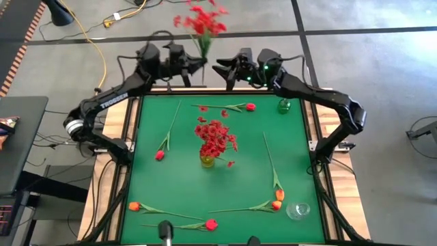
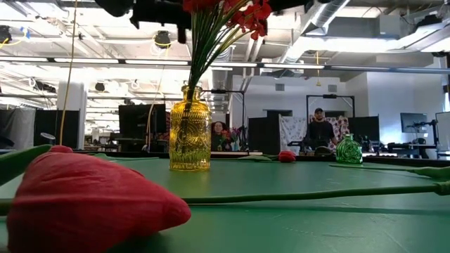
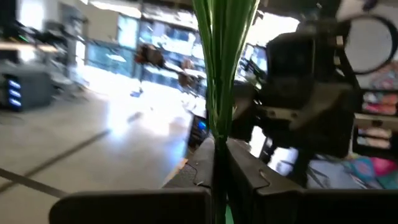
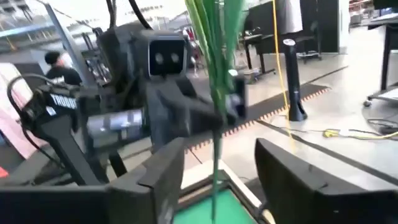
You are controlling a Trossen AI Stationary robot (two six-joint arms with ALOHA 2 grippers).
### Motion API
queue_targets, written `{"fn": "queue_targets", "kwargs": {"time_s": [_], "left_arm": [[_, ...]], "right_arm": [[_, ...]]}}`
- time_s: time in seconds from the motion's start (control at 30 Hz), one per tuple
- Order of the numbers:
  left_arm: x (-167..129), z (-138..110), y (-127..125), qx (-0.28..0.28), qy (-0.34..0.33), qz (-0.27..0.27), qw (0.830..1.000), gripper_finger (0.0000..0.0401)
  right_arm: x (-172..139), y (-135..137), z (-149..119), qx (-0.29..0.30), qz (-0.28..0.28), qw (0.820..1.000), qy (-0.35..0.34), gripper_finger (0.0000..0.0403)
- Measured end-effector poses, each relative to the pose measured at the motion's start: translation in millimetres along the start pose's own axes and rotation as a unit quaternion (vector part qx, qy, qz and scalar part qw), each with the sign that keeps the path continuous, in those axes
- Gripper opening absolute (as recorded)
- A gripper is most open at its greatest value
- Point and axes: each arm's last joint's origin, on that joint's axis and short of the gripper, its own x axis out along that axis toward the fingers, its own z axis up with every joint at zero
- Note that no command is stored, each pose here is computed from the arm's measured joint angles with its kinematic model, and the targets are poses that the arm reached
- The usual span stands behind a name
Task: Sort flowers into vase by color
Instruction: Put the red flowers into the yellow vase
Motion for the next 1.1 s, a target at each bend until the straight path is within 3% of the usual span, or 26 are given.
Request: {"fn": "queue_targets", "kwargs": {"time_s": [0.23,0.5,0.67,0.8,0.93,1.1], "left_arm": [[-31.5,30.6,-14.5,0.019,-0.031,0.010,0.999,0.0003],[-71.4,39.4,-72.4,0.066,-0.055,-0.049,0.995,0.0003],[-100.2,7.5,-102.0,0.056,-0.070,-0.070,0.994,0.0003],[-116.5,-31.1,-119.8,0.043,-0.093,-0.127,0.987,0.0003],[-127.6,-69.4,-132.7,0.035,-0.134,-0.183,0.973,0.0002],[-135.0,-115.6,-141.7,0.011,-0.169,-0.176,0.970,0.0002]], "right_arm": [[-31.2,5.0,16.5,-0.026,-0.012,0.999,0.039,0.0254],[-65.8,22.4,22.1,-0.021,-0.007,0.994,0.109,0.0255],[-81.8,38.2,16.3,-0.028,0.008,0.986,0.165,0.0255],[-87.2,50.9,11.5,-0.037,0.024,0.981,0.189,0.0255],[-89.5,57.9,4.8,-0.056,0.006,0.976,0.212,0.0255],[-94.1,58.1,0.6,-0.055,-0.010,0.970,0.239,0.0255]]}}
